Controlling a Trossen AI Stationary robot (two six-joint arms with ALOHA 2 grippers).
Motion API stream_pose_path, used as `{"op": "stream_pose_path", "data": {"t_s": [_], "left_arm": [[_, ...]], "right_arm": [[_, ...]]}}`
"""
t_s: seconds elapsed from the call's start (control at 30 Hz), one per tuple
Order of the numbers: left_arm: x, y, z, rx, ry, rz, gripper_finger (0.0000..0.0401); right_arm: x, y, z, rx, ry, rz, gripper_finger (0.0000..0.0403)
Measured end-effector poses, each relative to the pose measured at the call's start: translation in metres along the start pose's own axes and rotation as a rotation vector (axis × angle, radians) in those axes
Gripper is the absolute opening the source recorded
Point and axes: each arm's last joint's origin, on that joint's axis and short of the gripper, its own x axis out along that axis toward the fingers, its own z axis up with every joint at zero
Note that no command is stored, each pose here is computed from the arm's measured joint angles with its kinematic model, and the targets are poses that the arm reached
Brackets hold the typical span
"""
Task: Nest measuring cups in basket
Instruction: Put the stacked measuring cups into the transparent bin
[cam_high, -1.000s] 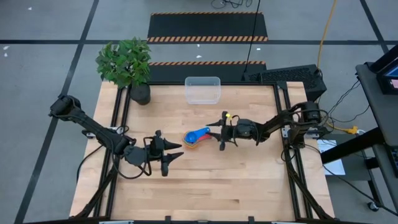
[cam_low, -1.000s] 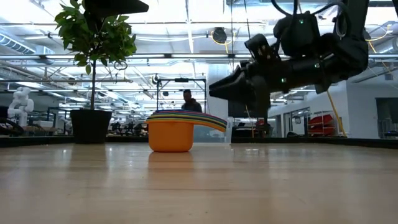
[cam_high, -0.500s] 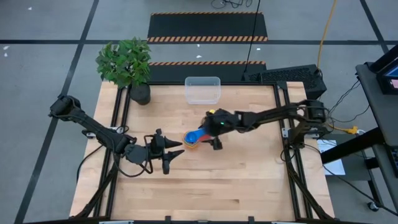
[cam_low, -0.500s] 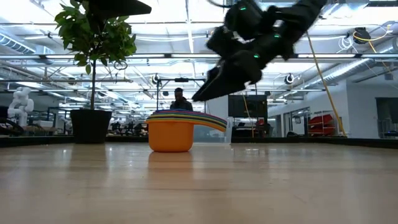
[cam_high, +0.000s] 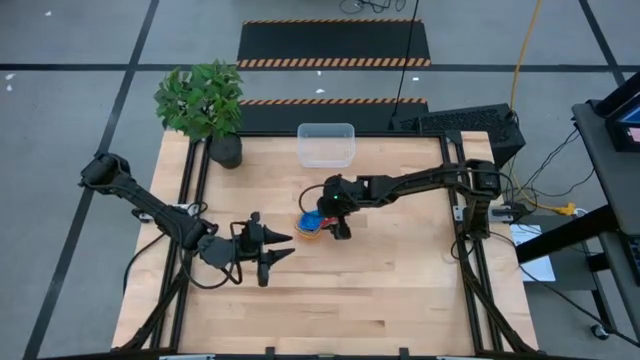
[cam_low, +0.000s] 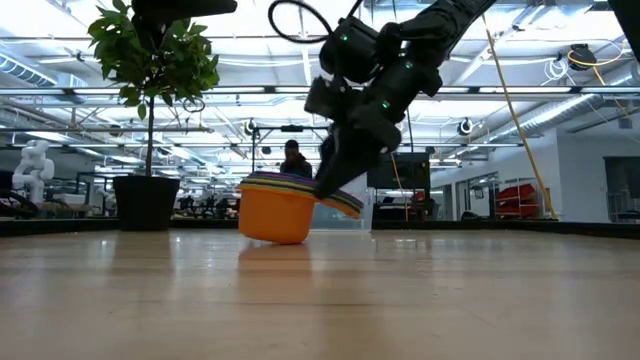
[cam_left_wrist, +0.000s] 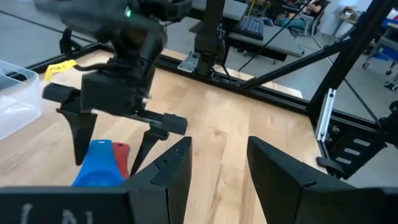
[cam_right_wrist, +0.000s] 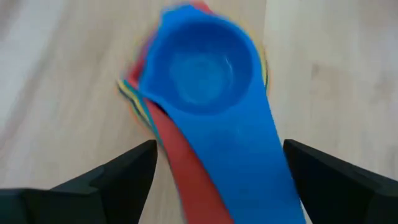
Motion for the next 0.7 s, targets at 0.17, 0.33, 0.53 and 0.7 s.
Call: {"op": "stream_pose_path", "data": {"t_s": [0.17,0.33,0.53,0.7], "left_arm": [[0.000,0.000,0.000,-0.003,-0.002,-0.003,0.0159],[0.000,0.000,0.001,-0.009,-0.009,-0.003,0.0159],[0.000,-0.001,0.002,-0.007,-0.017,-0.006,0.0159],[0.000,-0.001,0.002,-0.007,-0.016,-0.006,0.0159]], "right_arm": [[0.001,0.002,-0.009,0.014,0.095,-0.049,0.0332],[0.002,0.005,-0.014,-0.006,0.119,-0.048,0.0303],[0.003,0.009,-0.012,-0.043,0.110,-0.041,0.0258],[0.003,0.012,-0.011,-0.045,0.103,-0.037,0.0230]]}}
